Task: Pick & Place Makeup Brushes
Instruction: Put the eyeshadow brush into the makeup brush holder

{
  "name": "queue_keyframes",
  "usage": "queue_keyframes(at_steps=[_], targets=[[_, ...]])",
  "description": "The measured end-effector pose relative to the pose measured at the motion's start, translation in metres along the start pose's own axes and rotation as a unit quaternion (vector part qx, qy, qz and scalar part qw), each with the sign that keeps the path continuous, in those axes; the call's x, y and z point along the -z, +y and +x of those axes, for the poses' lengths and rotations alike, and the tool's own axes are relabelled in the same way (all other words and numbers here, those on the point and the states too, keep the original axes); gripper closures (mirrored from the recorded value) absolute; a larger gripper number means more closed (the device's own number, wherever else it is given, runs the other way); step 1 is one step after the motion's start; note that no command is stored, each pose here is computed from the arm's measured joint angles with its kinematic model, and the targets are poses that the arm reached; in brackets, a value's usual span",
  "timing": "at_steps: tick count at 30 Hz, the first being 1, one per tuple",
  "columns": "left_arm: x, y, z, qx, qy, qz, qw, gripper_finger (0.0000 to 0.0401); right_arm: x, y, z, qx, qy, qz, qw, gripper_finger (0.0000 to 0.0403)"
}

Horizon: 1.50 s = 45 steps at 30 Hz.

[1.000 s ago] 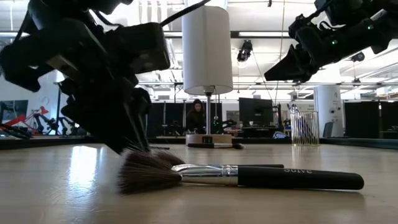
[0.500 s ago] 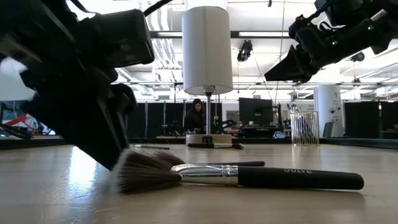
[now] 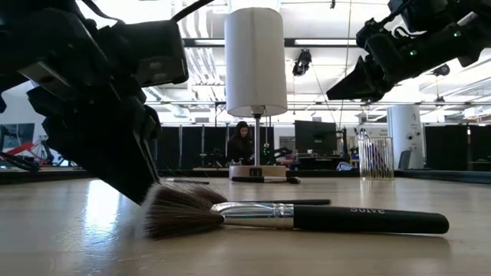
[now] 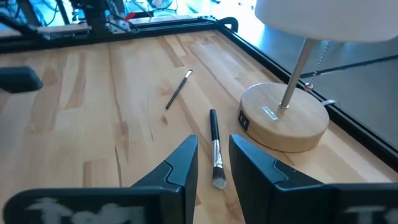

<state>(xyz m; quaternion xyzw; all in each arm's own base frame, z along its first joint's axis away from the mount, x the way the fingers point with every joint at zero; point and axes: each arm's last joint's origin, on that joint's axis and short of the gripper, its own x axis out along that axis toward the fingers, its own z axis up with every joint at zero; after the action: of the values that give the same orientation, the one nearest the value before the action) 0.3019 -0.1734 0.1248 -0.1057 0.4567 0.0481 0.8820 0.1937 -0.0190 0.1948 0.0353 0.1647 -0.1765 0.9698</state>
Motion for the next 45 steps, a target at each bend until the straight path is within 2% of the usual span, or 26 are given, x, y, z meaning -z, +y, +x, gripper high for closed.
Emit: queue_keyframes(at_steps=[7, 11, 17, 23, 27, 35, 45], targets=[[-0.022, 0.027, -0.017, -0.002, 0.006, -0.018, 1.0, 0.0401, 0.001, 0.008, -0.002, -0.022, 0.004, -0.026, 0.999, 0.0336], [-0.05, 0.051, -0.029, 0.039, -0.012, -0.079, 0.996, 0.0401, -0.004, 0.016, -0.004, -0.035, 0.011, -0.019, 0.999, 0.0319], [-0.082, 0.097, -0.038, 0.086, -0.023, -0.167, 0.982, 0.0401, -0.01, 0.033, 0.002, -0.059, 0.04, -0.022, 0.997, 0.0282], [-0.105, 0.137, -0.039, 0.145, -0.041, -0.215, 0.965, 0.0401, -0.015, 0.053, 0.025, -0.093, 0.083, -0.036, 0.992, 0.0256], [-0.112, 0.157, -0.041, 0.153, -0.054, -0.231, 0.959, 0.0401, -0.014, 0.063, 0.045, -0.092, 0.124, -0.054, 0.987, 0.025], [-0.116, 0.174, -0.041, 0.161, -0.065, -0.241, 0.955, 0.0401, -0.013, 0.082, 0.082, -0.109, 0.172, -0.086, 0.975, 0.0259], [-0.119, 0.181, -0.042, 0.159, -0.078, -0.221, 0.959, 0.0401, -0.017, 0.091, 0.115, -0.095, 0.201, -0.106, 0.969, 0.0286]])
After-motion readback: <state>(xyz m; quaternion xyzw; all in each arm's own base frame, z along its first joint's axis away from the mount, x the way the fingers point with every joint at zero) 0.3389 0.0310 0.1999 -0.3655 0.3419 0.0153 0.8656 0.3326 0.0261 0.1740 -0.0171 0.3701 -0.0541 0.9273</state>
